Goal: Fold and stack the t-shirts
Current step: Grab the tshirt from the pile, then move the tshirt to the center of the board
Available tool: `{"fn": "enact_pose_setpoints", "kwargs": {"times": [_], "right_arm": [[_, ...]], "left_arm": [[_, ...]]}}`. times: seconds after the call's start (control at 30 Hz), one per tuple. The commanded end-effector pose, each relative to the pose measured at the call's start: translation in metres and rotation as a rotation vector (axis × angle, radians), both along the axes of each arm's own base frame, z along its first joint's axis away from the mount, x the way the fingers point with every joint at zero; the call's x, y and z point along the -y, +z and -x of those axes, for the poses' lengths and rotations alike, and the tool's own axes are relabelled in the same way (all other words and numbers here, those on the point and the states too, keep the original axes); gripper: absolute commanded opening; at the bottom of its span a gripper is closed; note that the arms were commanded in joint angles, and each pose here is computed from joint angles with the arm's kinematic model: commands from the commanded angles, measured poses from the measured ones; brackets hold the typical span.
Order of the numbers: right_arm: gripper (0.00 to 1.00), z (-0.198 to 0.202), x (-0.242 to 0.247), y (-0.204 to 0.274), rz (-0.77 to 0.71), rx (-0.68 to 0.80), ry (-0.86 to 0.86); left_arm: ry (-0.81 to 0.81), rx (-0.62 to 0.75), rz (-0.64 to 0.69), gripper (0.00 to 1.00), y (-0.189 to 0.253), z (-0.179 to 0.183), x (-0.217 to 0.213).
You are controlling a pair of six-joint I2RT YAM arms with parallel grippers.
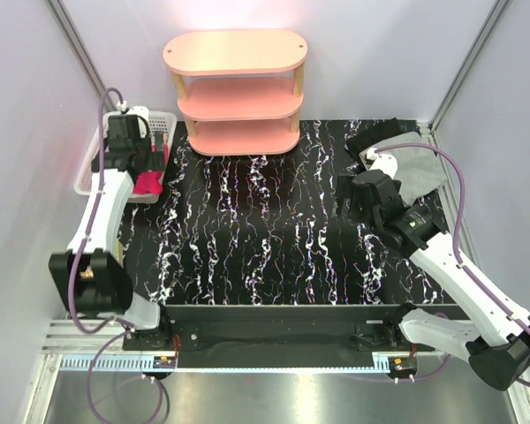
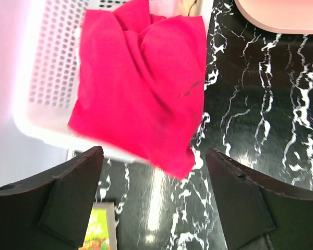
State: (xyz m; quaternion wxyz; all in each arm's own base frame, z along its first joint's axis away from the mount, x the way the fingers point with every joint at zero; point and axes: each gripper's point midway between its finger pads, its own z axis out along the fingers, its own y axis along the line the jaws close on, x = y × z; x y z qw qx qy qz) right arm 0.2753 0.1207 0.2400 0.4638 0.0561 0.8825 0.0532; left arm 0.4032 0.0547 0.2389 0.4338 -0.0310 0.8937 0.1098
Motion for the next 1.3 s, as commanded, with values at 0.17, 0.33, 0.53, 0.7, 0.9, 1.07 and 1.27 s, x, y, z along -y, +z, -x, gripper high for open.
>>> {"fn": "enact_pose_setpoints", "kwargs": {"times": [0.17,0.33,0.53,0.7,0.9,1.07,1.27], "right_arm": [[1.00,0.006,-0.008,0.010,-0.076,0.016,0.023],[1.00,0.006,-0.013,0.010,-0.088,0.007,0.039],[1.00,0.006,-0.013,0.009,-0.084,0.004,0.037],[1.00,0.007,-0.012,0.006,-0.081,0.001,0.039],[1.00,0.005,-0.018,0.010,-0.091,0.017,0.071],[0.99,0.005,-0.023,0.007,-0.099,0.014,0.094],[0.97,0.007,-0.018,0.009,-0.095,0.030,0.088]], "left_arm": [[-0.028,-0.050,-0.003,0.79,-0.033,-0.046,0.000],[-0.033,-0.083,0.007,0.68,-0.053,-0.055,0.002],[-0.034,-0.110,-0.003,0.10,-0.066,-0.059,-0.001],[-0.054,-0.066,0.022,0.00,-0.045,-0.056,0.006],[-0.218,0.169,0.111,0.00,0.087,-0.023,0.063],[-0.452,0.491,0.130,0.00,0.255,0.063,0.125],[-0.863,0.510,0.199,0.01,0.270,0.162,0.180]]}}
